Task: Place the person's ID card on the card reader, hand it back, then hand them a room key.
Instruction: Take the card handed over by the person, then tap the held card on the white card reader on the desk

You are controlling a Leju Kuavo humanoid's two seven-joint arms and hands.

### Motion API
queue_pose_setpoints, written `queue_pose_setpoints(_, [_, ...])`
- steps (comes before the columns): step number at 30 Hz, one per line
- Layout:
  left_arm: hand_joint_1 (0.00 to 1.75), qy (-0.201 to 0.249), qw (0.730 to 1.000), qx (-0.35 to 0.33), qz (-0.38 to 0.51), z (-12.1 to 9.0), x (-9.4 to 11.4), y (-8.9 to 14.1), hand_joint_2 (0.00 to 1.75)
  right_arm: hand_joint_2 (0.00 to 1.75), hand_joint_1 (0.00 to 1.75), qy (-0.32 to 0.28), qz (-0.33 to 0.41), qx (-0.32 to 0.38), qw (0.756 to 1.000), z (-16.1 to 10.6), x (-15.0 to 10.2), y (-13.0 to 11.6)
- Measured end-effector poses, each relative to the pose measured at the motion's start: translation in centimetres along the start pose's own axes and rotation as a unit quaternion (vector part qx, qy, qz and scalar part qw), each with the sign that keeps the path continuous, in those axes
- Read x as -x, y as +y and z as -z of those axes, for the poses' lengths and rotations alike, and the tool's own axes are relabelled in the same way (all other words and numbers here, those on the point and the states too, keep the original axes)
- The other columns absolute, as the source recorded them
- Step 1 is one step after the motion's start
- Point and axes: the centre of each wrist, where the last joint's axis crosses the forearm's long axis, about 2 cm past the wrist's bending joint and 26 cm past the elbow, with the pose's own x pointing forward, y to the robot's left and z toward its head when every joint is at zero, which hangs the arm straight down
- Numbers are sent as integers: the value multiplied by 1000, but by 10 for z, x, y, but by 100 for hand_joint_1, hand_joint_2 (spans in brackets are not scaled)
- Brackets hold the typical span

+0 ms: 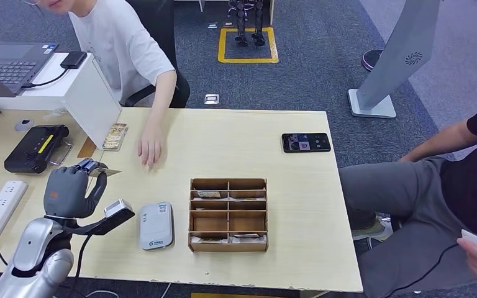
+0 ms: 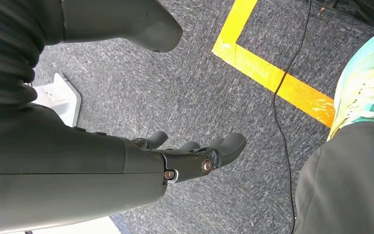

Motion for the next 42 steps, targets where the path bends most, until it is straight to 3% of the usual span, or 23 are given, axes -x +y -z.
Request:
queue_pose_setpoints(5, [175,-16,998,-16,-59,0,2,1,175,175,0,-2,-4,-1,1000,0,0,0])
queue_pose_setpoints(9, [175,3,981,49,-188,1,-5,-3,175,175,0,-1,-1,2,1000,0,0,0])
queue_pose_setpoints(12, [175,-15,960,92,-265,-1,-15,-2,175,175,0,2,3,8,1000,0,1,0])
queue_pose_setpoints(19, [175,-60,941,123,-308,-5,-34,3,175,175,0,8,2,10,1000,-1,6,-2])
queue_pose_setpoints(25, [175,-70,880,228,-410,-18,-60,-9,175,175,0,18,10,17,1000,-2,11,-5])
queue_pose_setpoints(29, [175,-51,864,273,-420,-34,-85,-22,175,175,0,26,18,28,999,-2,15,-9])
queue_pose_setpoints(34, [175,-42,877,283,-385,-42,-108,-32,175,175,0,30,24,33,999,-2,16,-12])
queue_pose_setpoints(42, [175,-44,873,293,-388,-47,-121,-39,175,175,0,31,24,38,998,-1,17,-14])
